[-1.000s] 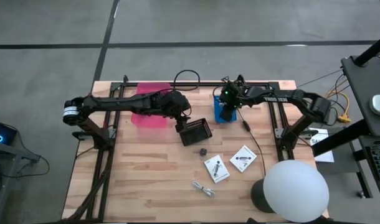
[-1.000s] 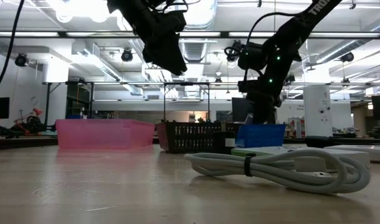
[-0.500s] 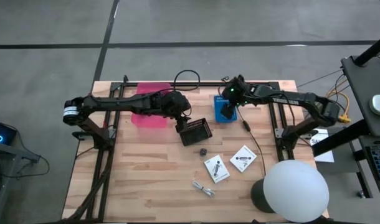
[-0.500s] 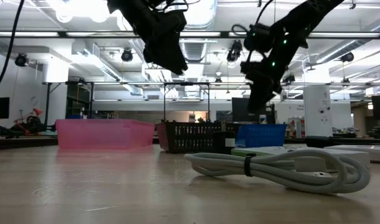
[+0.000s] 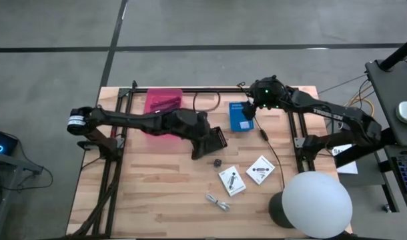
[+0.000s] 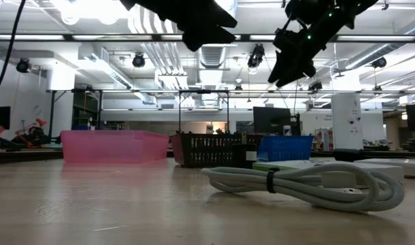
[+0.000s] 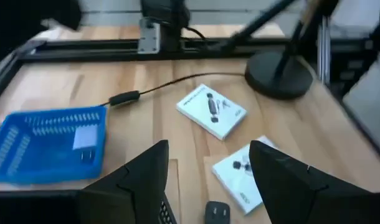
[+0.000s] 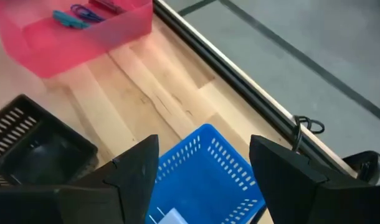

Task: Pick and place items into bin
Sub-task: Put the black charger adapter into the blue bin

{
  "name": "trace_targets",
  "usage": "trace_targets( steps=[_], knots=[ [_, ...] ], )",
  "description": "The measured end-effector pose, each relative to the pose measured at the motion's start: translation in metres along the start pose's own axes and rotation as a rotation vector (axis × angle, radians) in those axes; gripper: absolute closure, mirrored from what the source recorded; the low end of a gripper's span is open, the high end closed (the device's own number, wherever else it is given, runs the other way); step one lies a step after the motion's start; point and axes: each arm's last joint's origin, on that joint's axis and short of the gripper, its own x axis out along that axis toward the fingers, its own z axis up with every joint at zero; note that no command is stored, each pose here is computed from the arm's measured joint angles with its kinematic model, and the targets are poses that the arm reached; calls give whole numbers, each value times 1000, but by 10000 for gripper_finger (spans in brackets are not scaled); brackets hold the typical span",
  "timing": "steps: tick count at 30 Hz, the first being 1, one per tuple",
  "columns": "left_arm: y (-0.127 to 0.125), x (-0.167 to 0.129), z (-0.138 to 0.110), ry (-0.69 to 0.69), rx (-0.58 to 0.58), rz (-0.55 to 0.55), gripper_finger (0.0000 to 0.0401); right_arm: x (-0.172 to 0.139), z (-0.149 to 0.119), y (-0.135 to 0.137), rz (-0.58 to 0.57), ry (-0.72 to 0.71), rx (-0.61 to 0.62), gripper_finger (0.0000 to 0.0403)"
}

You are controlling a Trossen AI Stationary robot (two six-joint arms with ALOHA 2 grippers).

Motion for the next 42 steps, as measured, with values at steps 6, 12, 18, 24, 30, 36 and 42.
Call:
trace_targets(
  steps=[6,12,18,24,30,36,42],
  knots=[
    [-15,19,-12,50,121,-11,193,-1,0,1,3,-3,6,161],
    [-19,49,-34,140,121,-33,193,-1,-1,2,5,1,0,165],
    [-19,75,-56,201,111,-79,193,0,-1,2,5,2,0,167],
    [-18,94,-68,243,107,-87,157,0,-2,2,4,10,-12,161],
    [-18,103,-74,263,100,-113,97,0,-2,2,4,10,-20,164],
    [-18,105,-83,302,93,-125,84,0,-3,1,3,14,-21,167],
    [-16,105,-86,310,91,-113,84,0,-3,1,3,14,-21,166]
  ],
)
